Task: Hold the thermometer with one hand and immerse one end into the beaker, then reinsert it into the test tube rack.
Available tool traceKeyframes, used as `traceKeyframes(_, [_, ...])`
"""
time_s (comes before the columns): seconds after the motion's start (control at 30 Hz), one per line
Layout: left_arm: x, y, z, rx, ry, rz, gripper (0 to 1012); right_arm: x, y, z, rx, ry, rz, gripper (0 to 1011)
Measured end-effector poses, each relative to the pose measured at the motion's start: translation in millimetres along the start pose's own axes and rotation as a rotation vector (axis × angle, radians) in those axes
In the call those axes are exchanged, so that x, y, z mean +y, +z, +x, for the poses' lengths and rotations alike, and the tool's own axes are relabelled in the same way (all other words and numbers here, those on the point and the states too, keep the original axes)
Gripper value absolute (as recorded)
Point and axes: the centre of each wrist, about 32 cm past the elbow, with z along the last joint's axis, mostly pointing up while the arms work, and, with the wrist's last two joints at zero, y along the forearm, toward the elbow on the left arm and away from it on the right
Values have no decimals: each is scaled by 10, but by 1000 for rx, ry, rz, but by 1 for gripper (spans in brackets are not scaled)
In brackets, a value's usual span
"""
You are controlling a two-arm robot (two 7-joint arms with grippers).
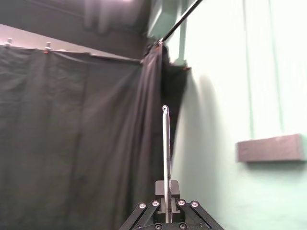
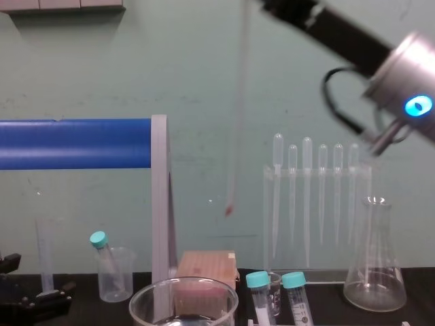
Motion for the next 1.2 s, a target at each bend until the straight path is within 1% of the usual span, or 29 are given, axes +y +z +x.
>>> traceKeyframes(0.03, [0,0,0,0,0,0,1008,-29,41,11,-14,-11,2,56])
traceKeyframes(0.1, [0,0,0,0,0,0,1008,-192,205,35,-69,-68,-7,56])
traceKeyframes(0.2, [0,0,0,0,0,0,1008,-343,318,30,-108,-115,-26,56])
traceKeyframes(0.23, [0,0,0,0,0,0,1008,-442,380,14,-129,-145,-41,56])
traceKeyframes(0.3, [0,0,0,0,0,0,1008,-557,442,-8,-150,-179,-57,56])
traceKeyframes(0.33, [0,0,0,0,0,0,1008,-665,493,-35,-166,-208,-76,56])
traceKeyframes(0.4, [0,0,0,0,0,0,1008,-768,528,-67,-175,-238,-95,56])
traceKeyframes(0.43, [0,0,0,0,0,0,1008,-852,547,-95,-179,-261,-109,56])
traceKeyframes(0.53, [0,0,0,0,0,0,1008,-966,556,-140,-176,-291,-129,56])
traceKeyframes(0.6, [0,0,0,0,0,0,1008,-1044,537,-178,-166,-310,-146,56])
traceKeyframes(0.67, [0,0,0,0,0,0,1008,-1098,515,-209,-156,-323,-163,56])
traceKeyframes(0.77, [0,0,0,0,0,0,1008,-1148,480,-232,-141,-332,-186,56])
traceKeyframes(1.03, [0,0,0,0,0,0,1008,-1230,361,-241,-99,-344,-222,56])
traceKeyframes(1.2, [0,0,0,0,0,0,1008,-1257,288,-238,-70,-335,-241,56])
